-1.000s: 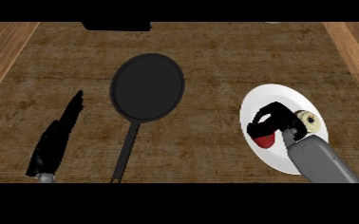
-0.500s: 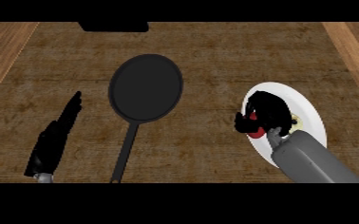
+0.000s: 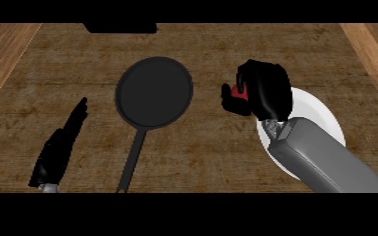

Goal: Pick the tomato from the plate and place it in the pan

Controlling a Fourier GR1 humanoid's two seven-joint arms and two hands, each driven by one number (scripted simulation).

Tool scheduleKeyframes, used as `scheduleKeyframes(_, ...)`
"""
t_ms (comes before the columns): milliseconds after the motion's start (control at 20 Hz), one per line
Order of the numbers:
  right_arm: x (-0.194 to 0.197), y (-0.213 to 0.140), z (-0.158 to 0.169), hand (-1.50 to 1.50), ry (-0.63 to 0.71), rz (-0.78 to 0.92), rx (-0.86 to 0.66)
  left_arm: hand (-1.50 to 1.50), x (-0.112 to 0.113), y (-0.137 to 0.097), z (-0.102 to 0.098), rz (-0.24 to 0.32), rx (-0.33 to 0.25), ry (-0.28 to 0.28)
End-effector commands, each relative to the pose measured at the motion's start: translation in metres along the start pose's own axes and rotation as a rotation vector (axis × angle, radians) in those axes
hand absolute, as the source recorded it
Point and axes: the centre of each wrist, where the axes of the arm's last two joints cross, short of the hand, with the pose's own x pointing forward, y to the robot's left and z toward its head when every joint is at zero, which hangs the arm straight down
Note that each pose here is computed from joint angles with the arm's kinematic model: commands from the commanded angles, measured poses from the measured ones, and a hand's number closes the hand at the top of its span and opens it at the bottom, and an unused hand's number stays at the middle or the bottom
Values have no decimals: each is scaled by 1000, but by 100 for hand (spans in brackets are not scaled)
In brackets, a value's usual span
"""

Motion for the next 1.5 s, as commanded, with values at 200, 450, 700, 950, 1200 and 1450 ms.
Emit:
scheduleKeyframes(200,67,1,-43,150,-105,-167,-25,0,-3,-1,-2,-15,-10,-1)
scheduleKeyframes(450,109,23,-55,150,-116,-242,58,0,7,9,-13,-9,-24,-18)
scheduleKeyframes(700,102,39,-78,150,-53,-308,98,0,23,-15,-11,3,-65,-62)
scheduleKeyframes(950,93,58,-86,150,-26,-268,151,0,26,-14,-28,-11,-90,-64)
scheduleKeyframes(1200,88,71,-83,150,-37,-156,238,0,30,-24,-26,-34,-113,-96)
scheduleKeyframes(1450,63,79,-87,-150,182,-452,416,0,38,-27,-31,-40,-142,-115)
